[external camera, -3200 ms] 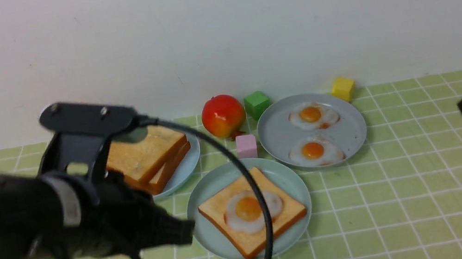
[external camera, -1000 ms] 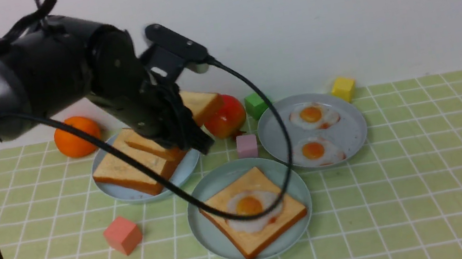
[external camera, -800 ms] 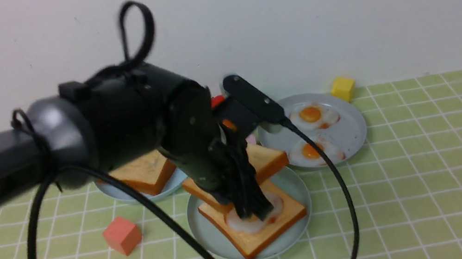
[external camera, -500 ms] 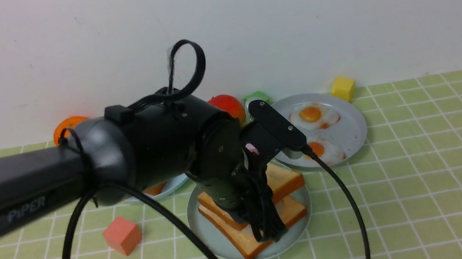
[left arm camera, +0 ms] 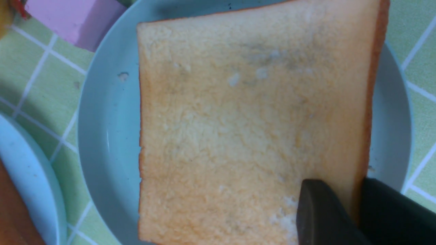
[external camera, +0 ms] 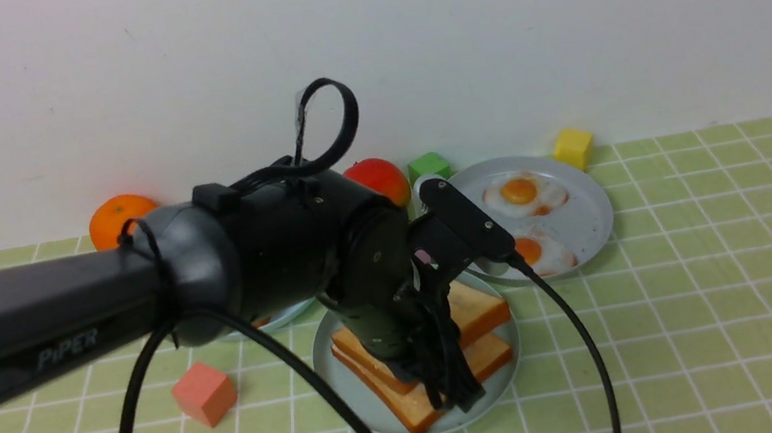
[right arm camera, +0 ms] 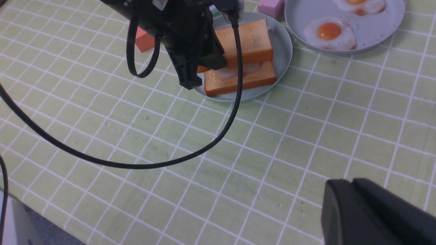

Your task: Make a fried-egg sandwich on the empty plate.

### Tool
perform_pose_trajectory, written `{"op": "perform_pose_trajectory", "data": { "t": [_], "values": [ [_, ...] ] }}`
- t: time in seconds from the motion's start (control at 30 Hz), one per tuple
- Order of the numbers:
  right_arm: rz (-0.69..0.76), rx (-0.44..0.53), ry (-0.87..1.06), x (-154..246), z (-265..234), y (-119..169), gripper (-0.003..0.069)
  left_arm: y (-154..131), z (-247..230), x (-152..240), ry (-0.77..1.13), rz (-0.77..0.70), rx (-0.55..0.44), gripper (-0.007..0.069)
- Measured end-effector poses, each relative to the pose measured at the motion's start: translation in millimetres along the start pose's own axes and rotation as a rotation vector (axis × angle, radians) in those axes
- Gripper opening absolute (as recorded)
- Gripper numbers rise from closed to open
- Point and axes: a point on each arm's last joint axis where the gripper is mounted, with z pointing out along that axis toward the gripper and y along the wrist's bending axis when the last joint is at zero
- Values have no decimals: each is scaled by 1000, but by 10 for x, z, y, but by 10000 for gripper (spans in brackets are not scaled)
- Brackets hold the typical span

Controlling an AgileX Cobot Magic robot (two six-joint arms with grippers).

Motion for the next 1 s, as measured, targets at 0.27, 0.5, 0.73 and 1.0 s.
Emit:
{"op": "perform_pose_trajectory", "data": {
  "t": [0.27,0.5,0.73,1.0],
  "values": [
    [0,0,0,0,0,0,62,-46,-3,-2,2,-67,52,300],
    [-11,18,-1,-5,-10,-13,66,-28,-455,-75,-89,-111,61,307],
    [-46,51,-21,-106,-220,23,71,-3,-1912,-3,-433,-201,18,61],
    [43,130,16,72,-382,0,73,-378,-2771,1162,-830,-291,0,-13]
  ]
}}
